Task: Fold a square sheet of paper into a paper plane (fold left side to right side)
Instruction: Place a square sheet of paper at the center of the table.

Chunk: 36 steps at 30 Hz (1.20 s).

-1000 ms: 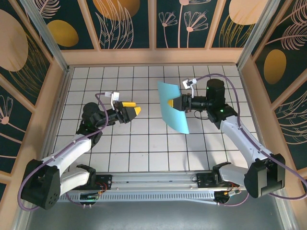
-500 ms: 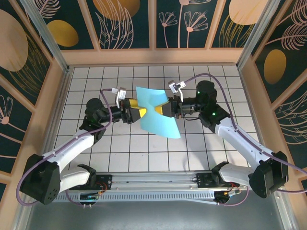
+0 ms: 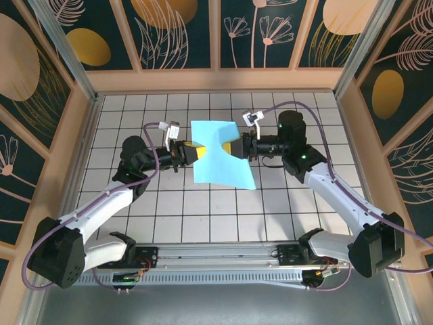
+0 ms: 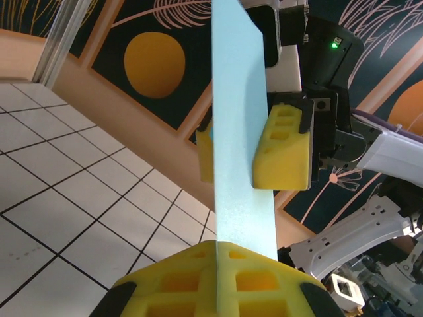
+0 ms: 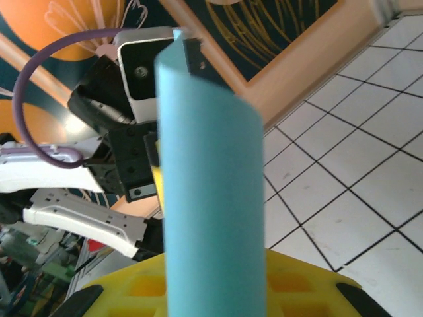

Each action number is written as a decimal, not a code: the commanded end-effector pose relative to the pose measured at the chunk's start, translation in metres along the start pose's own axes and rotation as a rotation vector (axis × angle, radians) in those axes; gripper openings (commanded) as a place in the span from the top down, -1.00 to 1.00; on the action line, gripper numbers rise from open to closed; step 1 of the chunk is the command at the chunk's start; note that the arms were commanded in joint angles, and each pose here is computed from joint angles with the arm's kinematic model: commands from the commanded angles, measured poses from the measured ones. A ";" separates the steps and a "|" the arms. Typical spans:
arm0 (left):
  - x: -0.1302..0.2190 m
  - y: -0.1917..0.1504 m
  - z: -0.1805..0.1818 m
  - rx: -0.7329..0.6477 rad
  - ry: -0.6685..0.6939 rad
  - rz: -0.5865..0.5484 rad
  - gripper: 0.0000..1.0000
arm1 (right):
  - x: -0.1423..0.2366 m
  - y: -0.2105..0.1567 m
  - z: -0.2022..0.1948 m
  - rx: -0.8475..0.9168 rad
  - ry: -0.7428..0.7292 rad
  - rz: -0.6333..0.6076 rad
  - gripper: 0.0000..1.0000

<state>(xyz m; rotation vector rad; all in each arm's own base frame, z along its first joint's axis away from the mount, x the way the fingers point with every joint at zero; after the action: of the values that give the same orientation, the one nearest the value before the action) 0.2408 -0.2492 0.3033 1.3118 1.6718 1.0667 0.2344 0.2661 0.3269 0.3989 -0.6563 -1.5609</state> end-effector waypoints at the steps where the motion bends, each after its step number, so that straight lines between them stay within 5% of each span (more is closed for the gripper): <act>1: -0.003 0.004 0.000 -0.030 0.008 -0.001 1.00 | 0.007 0.005 0.001 0.022 -0.025 -0.029 0.38; 9: -0.006 -0.033 0.045 0.179 0.182 0.077 0.93 | 0.031 0.011 -0.039 -0.075 -0.204 -0.121 -0.22; 18: -0.002 -0.111 0.101 0.447 0.391 0.257 1.00 | 0.054 -0.007 -0.114 -0.294 -0.454 -0.183 -0.39; 25: 0.013 -0.172 0.144 0.526 0.610 0.503 1.00 | 0.037 -0.048 -0.170 -0.489 -0.511 -0.168 0.04; 32: 0.019 -0.187 0.153 0.524 0.655 0.582 1.00 | 0.006 -0.084 -0.205 -0.571 -0.598 -0.049 1.00; 36: 0.022 -0.187 0.154 0.503 0.669 0.610 1.00 | -0.008 -0.098 -0.225 -0.609 -0.631 0.001 1.00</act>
<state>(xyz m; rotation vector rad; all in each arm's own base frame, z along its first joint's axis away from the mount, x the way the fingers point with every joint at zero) 0.3107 -0.2302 0.0750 1.9943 2.2311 1.5636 0.2843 0.2287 0.0937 -0.5715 -0.5844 -1.7795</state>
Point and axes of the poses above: each hand's point on the last joint's axis, 136 mm out from that joint toward the fingers, its own x axis back along the fingers, its own z axis along the line the jaws close on, y = z × x, the point moved 2 cm from there along x, back along the fingers, and after that the axes turned 14 degrees about -x, right-handed, at the moved point
